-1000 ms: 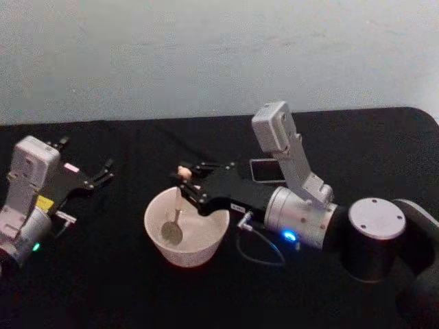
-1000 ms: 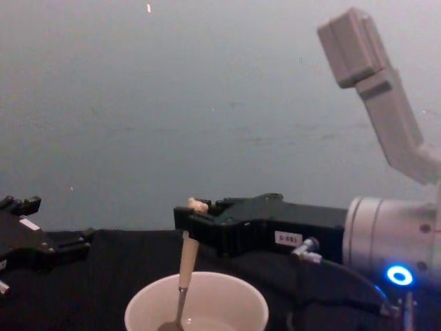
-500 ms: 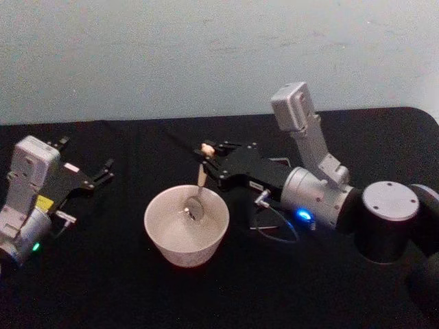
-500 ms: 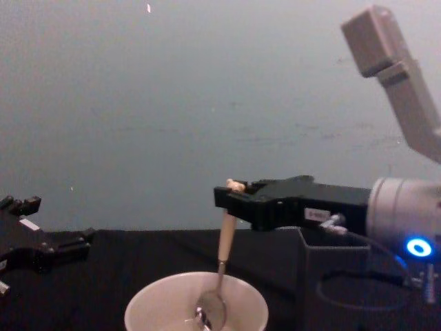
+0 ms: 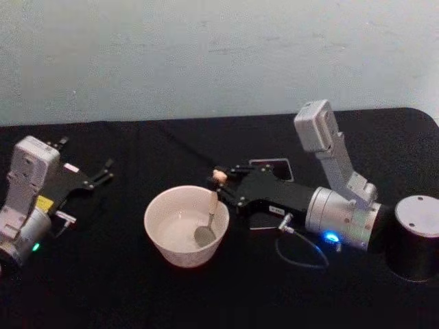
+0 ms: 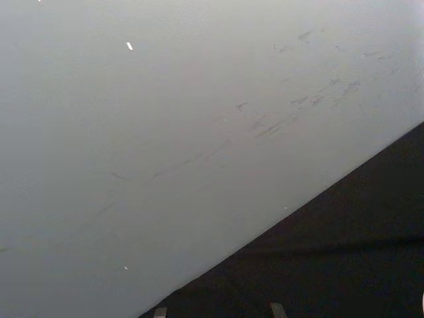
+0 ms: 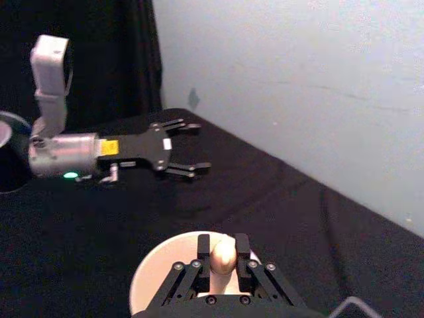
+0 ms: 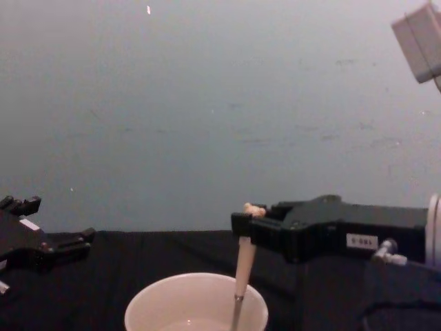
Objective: Pick up the stirring spoon with one hand, stir inside the cup, then place it back in its original position.
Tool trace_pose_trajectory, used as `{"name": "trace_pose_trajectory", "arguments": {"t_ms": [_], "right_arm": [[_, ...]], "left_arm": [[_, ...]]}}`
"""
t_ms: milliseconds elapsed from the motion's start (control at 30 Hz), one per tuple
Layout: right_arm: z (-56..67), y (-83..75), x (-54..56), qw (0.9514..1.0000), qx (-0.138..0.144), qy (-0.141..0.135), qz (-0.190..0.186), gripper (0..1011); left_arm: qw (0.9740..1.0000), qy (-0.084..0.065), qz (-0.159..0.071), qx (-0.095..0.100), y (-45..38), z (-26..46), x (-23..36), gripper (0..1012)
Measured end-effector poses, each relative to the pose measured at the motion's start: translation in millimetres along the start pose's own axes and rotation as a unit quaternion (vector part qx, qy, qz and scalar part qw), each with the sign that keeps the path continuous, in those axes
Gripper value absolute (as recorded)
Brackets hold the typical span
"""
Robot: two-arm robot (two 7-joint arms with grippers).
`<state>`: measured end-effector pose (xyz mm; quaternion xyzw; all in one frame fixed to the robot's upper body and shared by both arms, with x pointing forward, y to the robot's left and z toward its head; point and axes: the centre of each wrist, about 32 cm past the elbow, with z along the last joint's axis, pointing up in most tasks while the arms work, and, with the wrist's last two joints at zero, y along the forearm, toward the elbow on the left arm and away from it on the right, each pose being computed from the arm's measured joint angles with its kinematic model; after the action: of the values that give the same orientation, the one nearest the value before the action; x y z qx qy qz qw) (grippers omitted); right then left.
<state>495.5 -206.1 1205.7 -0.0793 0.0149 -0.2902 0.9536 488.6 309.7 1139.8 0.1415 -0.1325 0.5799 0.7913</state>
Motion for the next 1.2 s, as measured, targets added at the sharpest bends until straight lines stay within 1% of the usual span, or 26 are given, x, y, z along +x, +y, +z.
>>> {"name": "trace_pose_trajectory", "arguments": {"t_ms": [100, 200, 233, 333, 600, 700, 767, 900, 933, 1067, 1200], "right_arm": [[-0.6, 1.6, -3.2, 1.0, -0.002, 0.001, 0.007, 215], [1.0, 8.7, -7.6, 0.9998, -0.007, 0.005, 0.015, 215], [1.0, 8.7, -7.6, 0.9998, -0.007, 0.005, 0.015, 215], [3.6, 18.9, -10.3, 0.9998, -0.008, 0.011, 0.016, 215], [9.5, 42.8, -10.2, 0.9998, -0.004, 0.019, -0.001, 215], [11.6, 50.5, -8.3, 0.9998, -0.002, 0.018, -0.011, 215], [12.0, 53.0, -7.2, 0.9997, 0.0, 0.017, -0.016, 215], [13.8, 55.0, -0.8, 0.9995, 0.004, 0.01, -0.031, 215], [13.8, 55.0, -0.8, 0.9995, 0.004, 0.01, -0.031, 215], [14.1, 50.2, 5.6, 0.9991, 0.006, 0.005, -0.041, 215], [14.0, 42.7, 9.1, 0.9991, 0.005, 0.001, -0.043, 215]], "left_arm": [[1.0, 0.0, 0.0, 0.0, 0.0, 0.0, 0.0, 1001], [1.0, 0.0, 0.0, 0.0, 0.0, 0.0, 0.0, 1001], [1.0, 0.0, 0.0, 0.0, 0.0, 0.0, 0.0, 1001], [1.0, 0.0, 0.0, 0.0, 0.0, 0.0, 0.0, 1001], [1.0, 0.0, 0.0, 0.0, 0.0, 0.0, 0.0, 1001], [1.0, 0.0, 0.0, 0.0, 0.0, 0.0, 0.0, 1001], [1.0, 0.0, 0.0, 0.0, 0.0, 0.0, 0.0, 1001], [1.0, 0.0, 0.0, 0.0, 0.0, 0.0, 0.0, 1001], [1.0, 0.0, 0.0, 0.0, 0.0, 0.0, 0.0, 1001], [1.0, 0.0, 0.0, 0.0, 0.0, 0.0, 0.0, 1001], [1.0, 0.0, 0.0, 0.0, 0.0, 0.0, 0.0, 1001]]}}
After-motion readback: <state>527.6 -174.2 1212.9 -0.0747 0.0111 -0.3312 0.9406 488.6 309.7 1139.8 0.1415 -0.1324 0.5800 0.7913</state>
